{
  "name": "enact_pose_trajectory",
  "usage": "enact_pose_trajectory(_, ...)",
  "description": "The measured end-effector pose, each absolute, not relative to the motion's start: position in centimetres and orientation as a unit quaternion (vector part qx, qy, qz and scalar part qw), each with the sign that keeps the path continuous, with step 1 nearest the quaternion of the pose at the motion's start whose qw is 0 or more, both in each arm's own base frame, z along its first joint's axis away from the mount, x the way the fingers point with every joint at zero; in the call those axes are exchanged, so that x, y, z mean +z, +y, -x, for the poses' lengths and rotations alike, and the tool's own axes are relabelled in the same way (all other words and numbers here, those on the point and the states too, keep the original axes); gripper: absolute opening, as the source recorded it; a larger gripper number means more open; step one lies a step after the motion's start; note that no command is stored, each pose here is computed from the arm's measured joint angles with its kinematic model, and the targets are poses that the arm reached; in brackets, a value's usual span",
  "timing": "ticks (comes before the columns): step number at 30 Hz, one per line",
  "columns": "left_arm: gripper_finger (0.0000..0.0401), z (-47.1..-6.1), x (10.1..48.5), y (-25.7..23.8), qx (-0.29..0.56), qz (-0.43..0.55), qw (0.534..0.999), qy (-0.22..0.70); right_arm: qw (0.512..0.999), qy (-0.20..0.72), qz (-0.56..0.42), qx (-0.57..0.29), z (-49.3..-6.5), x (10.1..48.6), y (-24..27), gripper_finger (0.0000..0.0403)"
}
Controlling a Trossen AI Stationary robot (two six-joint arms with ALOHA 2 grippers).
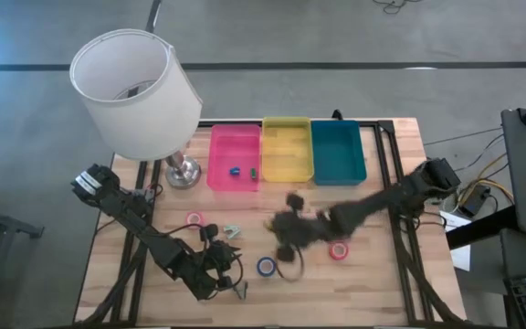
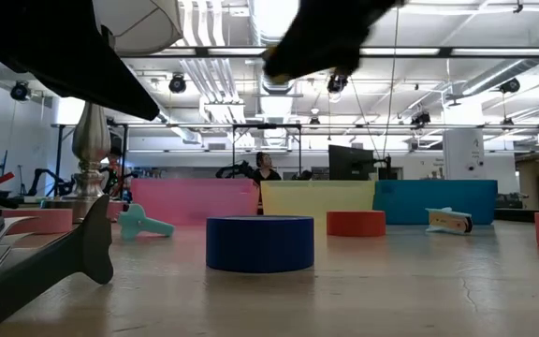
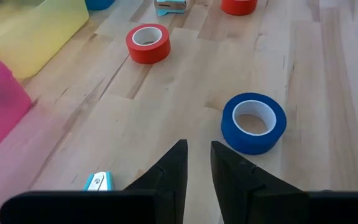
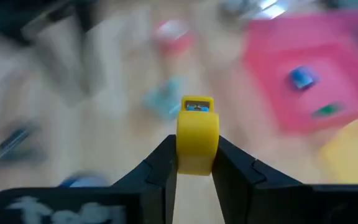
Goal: Pick and place Stapler, Stapler remover, tape
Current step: Put the yellow stapler into the pink bin
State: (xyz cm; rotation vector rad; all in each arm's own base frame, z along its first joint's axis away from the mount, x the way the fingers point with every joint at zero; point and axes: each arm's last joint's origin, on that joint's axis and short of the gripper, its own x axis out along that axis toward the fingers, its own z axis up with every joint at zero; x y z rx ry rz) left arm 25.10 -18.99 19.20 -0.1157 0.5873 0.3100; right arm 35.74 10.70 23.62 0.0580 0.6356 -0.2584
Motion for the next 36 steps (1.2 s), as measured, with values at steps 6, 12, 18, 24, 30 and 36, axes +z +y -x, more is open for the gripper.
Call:
enact_pose_trajectory(6,0.0074,-25.1,19.2,-19.0,0.150,0.050,0.944,0.290,0.949,0.249,-0.029,-0.193,-38.3,24.8,2.4,0.0072)
enact_pose_trajectory(12,0.0074,-25.2,19.2,-18.9,0.147,0.037,0.944,0.293,0.952,0.194,-0.077,-0.225,-39.8,24.3,-4.6,0.0075)
enact_pose_trajectory(18,0.0074,-25.3,19.2,-18.6,0.149,0.026,0.943,0.295,0.947,0.215,-0.127,-0.202,-42.4,21.5,-9.0,0.0074)
enact_pose_trajectory(24,0.0074,-25.2,19.3,-18.4,0.148,0.023,0.942,0.301,0.928,0.263,-0.140,-0.224,-46.0,17.7,-11.7,0.0082)
enact_pose_trajectory(30,0.0073,-25.2,19.3,-18.5,0.145,0.026,0.941,0.303,0.906,0.336,-0.120,-0.227,-48.2,15.9,-12.8,0.0090)
enact_pose_trajectory(36,0.0074,-25.1,19.3,-18.4,0.147,0.026,0.941,0.305,0.899,0.368,-0.096,-0.218,-49.4,16.0,-13.0,0.0117)
